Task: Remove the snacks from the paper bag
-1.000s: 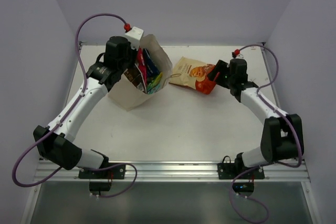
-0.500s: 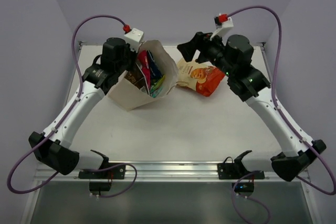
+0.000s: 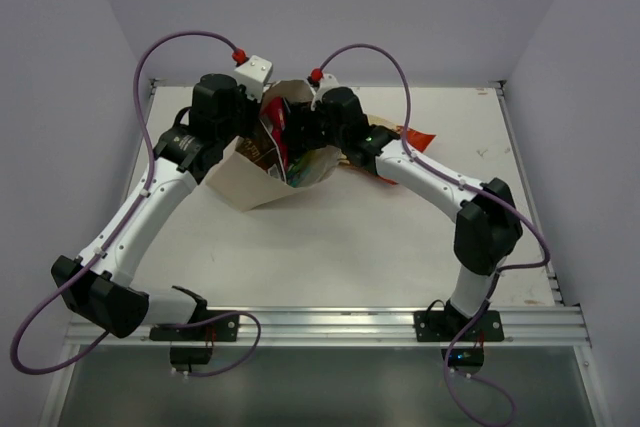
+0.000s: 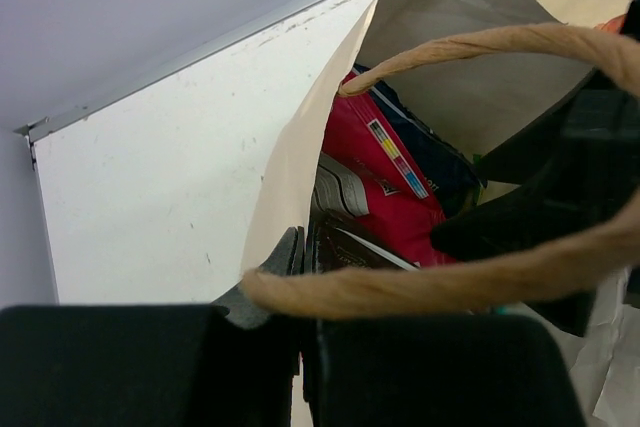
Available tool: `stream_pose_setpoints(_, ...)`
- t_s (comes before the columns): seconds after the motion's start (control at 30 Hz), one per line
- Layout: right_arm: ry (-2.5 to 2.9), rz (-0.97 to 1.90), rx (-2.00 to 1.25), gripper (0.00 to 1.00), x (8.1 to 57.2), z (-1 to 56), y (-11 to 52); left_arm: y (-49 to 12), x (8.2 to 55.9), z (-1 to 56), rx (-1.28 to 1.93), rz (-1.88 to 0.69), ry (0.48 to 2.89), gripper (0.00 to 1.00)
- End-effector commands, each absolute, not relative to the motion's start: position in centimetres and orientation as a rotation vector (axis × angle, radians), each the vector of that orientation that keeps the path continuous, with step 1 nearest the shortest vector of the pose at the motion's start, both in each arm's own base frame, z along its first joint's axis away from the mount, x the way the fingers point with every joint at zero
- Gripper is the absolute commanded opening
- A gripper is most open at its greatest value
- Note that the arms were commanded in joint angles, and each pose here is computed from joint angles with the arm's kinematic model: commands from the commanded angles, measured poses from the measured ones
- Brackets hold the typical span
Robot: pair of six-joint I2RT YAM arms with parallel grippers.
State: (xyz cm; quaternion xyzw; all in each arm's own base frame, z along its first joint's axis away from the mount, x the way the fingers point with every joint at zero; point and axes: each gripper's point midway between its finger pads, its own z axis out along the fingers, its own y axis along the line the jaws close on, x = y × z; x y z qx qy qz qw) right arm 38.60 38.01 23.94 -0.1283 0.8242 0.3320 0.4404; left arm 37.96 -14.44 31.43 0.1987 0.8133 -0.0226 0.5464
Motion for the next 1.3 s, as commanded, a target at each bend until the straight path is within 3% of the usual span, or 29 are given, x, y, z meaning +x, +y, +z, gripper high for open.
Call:
stream_pose_setpoints(0.0,1.889,0.900,-0.287,0.63,39.9,27.2,40.1,-15.0,37.6,32.4,0.470,-0.097,1.897,0.00)
stream_pose_setpoints(0.27,1.897,0.869,-0.274,0.59,42.4,24.2,42.0,-15.4,37.4,31.8,0.472,-0.126,1.912,0.00)
stream_pose_setpoints(0.4,1.900,0.847,-0.302,0.26,42.7,24.3,42.2,-15.3,37.4,31.6,0.461,-0.123,1.918,0.00)
stream_pose_setpoints(0.43,1.888,0.850,-0.308,0.11,42.5,25.2,42.0,-15.1,37.5,31.4,0.452,-0.108,1.922,0.00)
stream_pose_setpoints(0.5,1.827,0.865,-0.326,0.01,41.3,28.9,41.1,-14.4,37.7,31.3,0.418,-0.074,1.929,0.00)
stream_pose_setpoints(0.73,1.635,0.894,-0.421,0.00,36.1,42.3,37.1,-12.4,38.6,30.7,0.334,0.052,1.964,0.00)
stream_pose_setpoints(0.97,1.511,0.806,-0.324,0.00,33.2,51.1,29.5,-11.4,38.9,30.8,0.319,0.123,1.973,0.00)
stream_pose_setpoints(1.07,1.465,0.785,-0.216,0.00,34.0,54.0,25.1,-11.2,38.9,30.7,0.320,0.134,1.977,0.00)
stream_pose_setpoints(1.27,1.438,0.633,0.071,0.00,40.7,55.3,14.8,-11.5,38.9,30.5,0.327,0.122,1.985,0.00)
